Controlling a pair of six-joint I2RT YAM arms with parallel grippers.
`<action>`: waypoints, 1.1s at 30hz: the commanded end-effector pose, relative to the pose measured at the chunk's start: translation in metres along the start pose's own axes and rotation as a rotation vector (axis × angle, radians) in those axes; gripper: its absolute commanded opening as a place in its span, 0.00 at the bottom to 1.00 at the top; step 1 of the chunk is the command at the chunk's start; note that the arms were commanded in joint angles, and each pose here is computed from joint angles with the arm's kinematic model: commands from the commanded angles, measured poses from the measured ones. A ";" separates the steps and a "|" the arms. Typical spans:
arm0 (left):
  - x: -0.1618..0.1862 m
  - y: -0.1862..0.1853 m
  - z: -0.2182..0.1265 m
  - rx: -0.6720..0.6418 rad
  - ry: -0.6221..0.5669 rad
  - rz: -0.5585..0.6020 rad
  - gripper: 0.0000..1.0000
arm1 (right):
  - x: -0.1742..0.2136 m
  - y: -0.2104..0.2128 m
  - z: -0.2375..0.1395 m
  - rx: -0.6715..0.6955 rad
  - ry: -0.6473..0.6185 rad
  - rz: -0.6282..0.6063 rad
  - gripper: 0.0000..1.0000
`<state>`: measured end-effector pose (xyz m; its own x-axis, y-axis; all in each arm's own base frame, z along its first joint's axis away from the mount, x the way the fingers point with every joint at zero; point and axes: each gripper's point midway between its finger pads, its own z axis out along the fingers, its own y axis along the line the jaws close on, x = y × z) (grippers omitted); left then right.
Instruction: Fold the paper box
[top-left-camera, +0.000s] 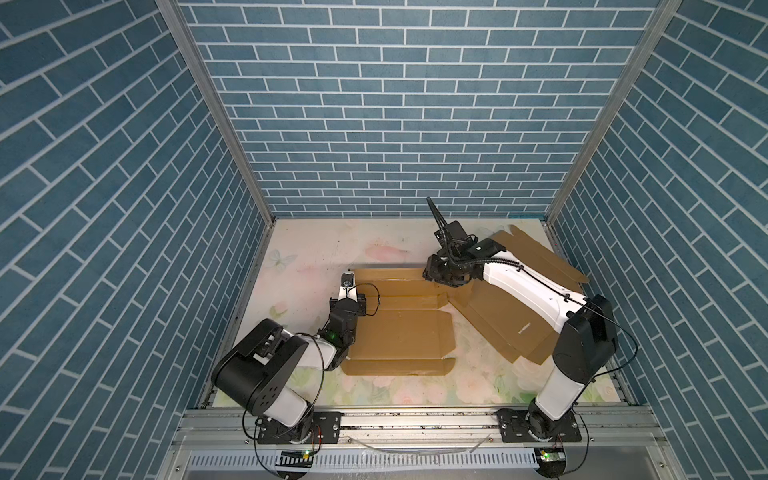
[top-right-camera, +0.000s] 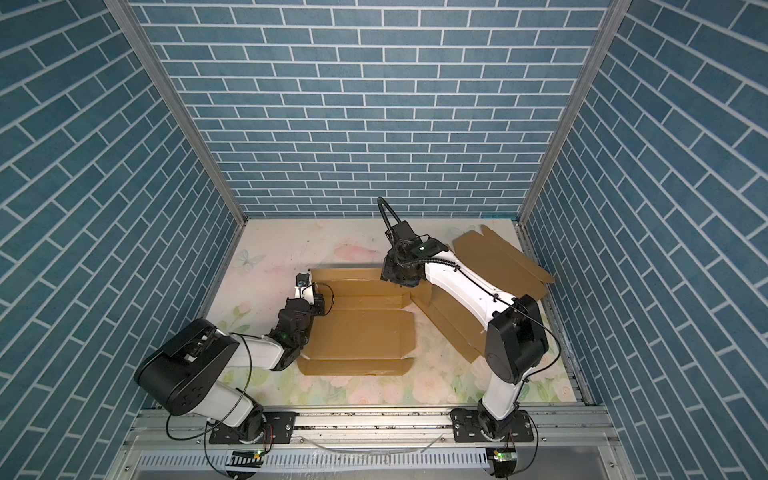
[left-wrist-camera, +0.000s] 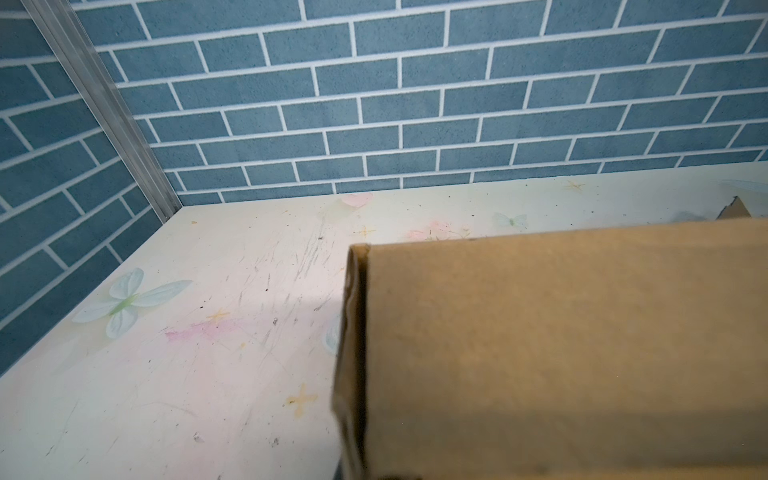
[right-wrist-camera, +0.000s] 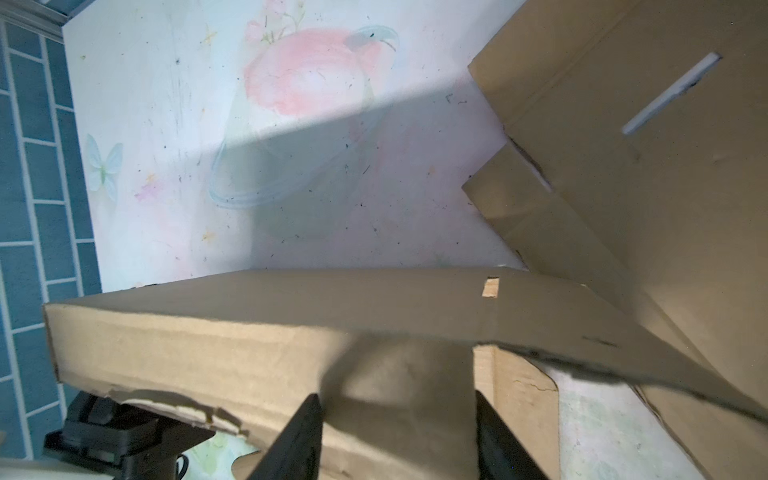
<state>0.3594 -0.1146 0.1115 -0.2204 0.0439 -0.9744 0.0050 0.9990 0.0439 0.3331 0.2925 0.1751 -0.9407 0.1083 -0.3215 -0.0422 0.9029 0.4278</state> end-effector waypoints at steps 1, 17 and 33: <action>0.015 -0.006 -0.003 0.026 0.057 0.064 0.00 | -0.002 0.017 -0.023 -0.131 0.007 -0.069 0.60; 0.013 -0.005 0.001 0.011 0.074 0.080 0.00 | -0.038 -0.109 -0.083 0.244 -0.088 -0.508 0.64; 0.014 -0.007 0.006 0.003 0.112 0.091 0.00 | -0.014 -0.111 -0.014 0.175 0.061 -0.620 0.31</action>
<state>0.3663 -0.1184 0.1111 -0.2630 0.0797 -0.9615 0.0052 0.9967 0.0812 0.3536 0.1837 0.1578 -0.7918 -0.4216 -0.4420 -0.4863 0.8730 0.0385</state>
